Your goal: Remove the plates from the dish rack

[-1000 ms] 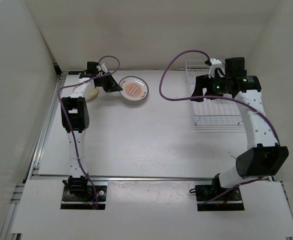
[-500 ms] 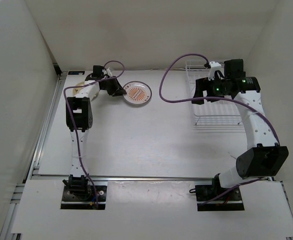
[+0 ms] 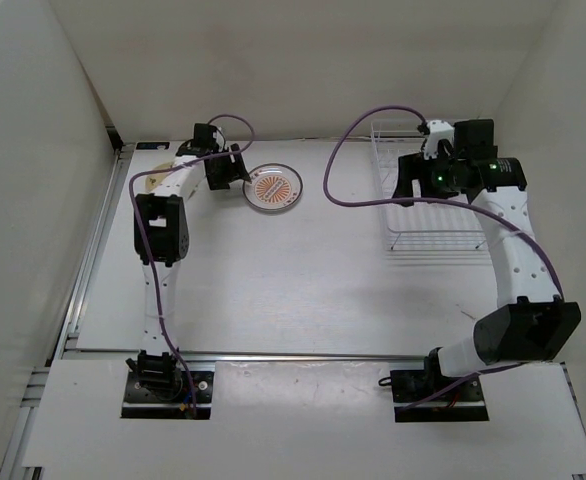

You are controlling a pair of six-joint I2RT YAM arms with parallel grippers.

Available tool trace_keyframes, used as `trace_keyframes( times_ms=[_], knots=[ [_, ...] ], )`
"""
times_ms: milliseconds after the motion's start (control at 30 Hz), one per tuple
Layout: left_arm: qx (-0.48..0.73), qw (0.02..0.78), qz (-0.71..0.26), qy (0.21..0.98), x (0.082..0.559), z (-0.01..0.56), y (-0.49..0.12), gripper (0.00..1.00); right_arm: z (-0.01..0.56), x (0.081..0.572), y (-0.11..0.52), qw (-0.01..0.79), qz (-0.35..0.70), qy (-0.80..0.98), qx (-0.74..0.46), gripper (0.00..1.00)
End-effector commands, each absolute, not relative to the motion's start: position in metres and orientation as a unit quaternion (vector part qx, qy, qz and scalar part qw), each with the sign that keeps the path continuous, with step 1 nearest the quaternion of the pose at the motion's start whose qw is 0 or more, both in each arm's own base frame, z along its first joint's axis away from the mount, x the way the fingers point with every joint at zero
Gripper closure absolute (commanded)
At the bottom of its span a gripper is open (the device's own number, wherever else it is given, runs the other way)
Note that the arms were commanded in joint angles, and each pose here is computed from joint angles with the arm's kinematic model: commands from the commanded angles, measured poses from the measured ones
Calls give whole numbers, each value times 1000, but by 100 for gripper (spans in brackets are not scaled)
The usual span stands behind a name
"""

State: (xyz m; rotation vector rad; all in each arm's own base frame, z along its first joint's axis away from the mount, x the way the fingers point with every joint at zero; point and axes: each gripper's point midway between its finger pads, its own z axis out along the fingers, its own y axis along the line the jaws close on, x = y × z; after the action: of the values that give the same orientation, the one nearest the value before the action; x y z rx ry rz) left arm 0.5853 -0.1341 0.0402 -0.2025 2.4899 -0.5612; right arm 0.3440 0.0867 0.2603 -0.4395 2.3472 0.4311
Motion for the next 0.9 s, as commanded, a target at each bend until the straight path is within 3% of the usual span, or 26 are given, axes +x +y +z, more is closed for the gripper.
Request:
trace_keyframes(
  times_ms=[0,67,233,300,333,367,500,600,733,867],
  knots=[
    [-69,377,-115,916,592,126,-108,18,285,379,31,433,35,896,-90,12],
    [-67,404,-79,909,593,149,-98,18,293,394,-4,448,-27,892,-48,12],
    [-25,474,-104,874,579,242,-112,18,283,423,-42,437,-39,899,-12,18],
    [3,478,-130,869,566,260,-121,18,278,438,-51,435,-26,900,-6,27],
    [13,490,-148,859,555,282,-126,18,275,443,-57,432,-29,901,0,34],
    [45,480,-176,858,544,282,-137,18,275,450,-55,433,-23,901,-3,49],
    [104,474,-225,845,505,306,-153,18,265,483,-63,429,-21,903,-7,72],
    [143,472,-233,838,478,315,-155,16,263,501,-68,432,-28,901,-4,72],
    [162,468,-229,838,451,320,-151,16,250,518,-73,425,-45,904,-9,61],
    [170,462,-224,841,440,317,-148,15,238,532,-80,419,-60,906,-11,60]
  ],
)
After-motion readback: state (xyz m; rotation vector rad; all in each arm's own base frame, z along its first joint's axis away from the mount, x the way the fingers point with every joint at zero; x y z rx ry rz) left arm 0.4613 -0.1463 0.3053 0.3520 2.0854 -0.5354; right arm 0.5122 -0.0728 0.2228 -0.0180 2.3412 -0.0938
